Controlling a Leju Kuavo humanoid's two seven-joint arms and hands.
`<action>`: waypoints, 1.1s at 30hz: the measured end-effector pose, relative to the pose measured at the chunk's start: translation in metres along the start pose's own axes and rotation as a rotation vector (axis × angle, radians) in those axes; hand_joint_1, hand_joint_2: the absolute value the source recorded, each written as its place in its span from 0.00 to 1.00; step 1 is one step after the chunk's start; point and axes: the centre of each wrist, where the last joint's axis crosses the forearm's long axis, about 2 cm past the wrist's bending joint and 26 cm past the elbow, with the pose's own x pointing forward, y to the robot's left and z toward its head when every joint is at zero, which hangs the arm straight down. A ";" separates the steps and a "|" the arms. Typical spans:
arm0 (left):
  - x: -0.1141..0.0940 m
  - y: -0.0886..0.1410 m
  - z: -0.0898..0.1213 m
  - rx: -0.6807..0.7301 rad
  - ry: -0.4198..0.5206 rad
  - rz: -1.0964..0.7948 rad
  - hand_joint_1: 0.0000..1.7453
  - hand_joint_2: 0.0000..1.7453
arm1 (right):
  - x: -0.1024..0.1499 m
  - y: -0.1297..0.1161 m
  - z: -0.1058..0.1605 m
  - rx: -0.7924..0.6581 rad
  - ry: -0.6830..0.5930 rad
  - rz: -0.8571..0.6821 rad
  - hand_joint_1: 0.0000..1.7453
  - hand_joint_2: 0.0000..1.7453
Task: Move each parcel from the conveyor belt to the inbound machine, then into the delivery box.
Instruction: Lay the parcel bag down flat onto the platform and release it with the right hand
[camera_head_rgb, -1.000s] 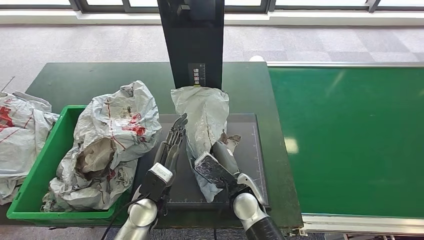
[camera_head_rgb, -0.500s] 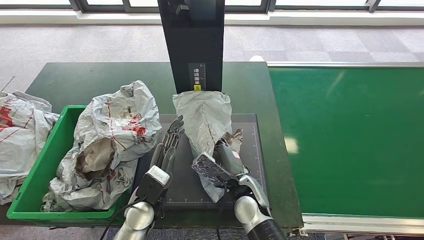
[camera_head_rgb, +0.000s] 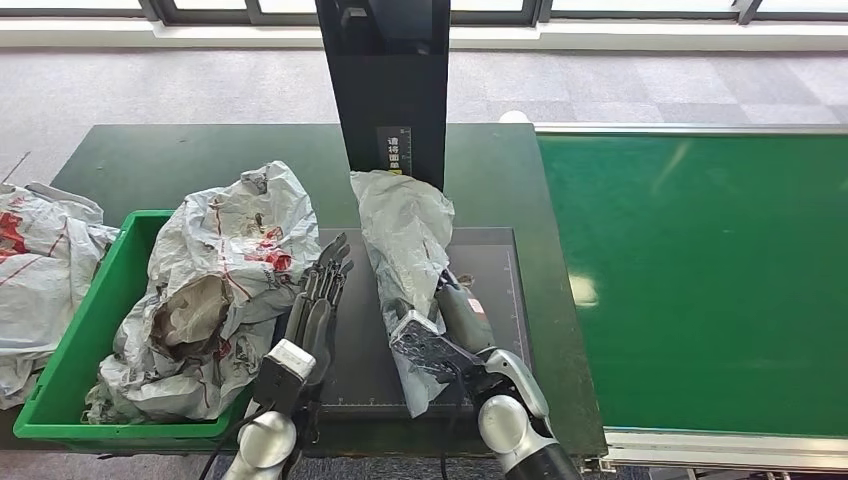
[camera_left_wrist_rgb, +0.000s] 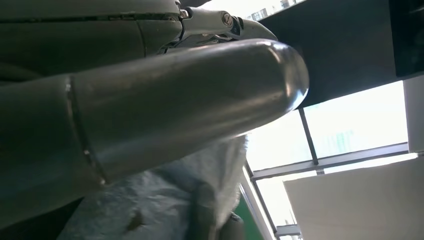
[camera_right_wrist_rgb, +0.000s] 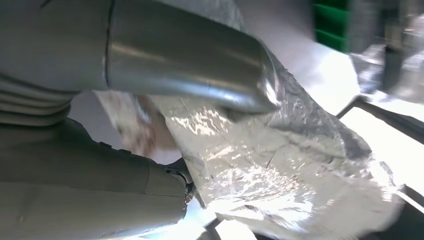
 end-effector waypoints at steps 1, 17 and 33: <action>0.000 0.001 0.001 0.005 0.000 0.001 0.00 0.00 | 0.003 -0.003 0.000 -0.010 -0.024 0.000 0.00 0.00; 0.001 0.009 0.007 0.080 -0.072 0.066 0.00 0.00 | 0.029 -0.027 0.036 -0.133 -0.331 -0.040 0.00 0.00; -0.007 0.005 0.012 0.062 -0.039 0.111 0.00 0.00 | 0.013 -0.015 0.061 0.000 -0.106 0.022 0.00 0.00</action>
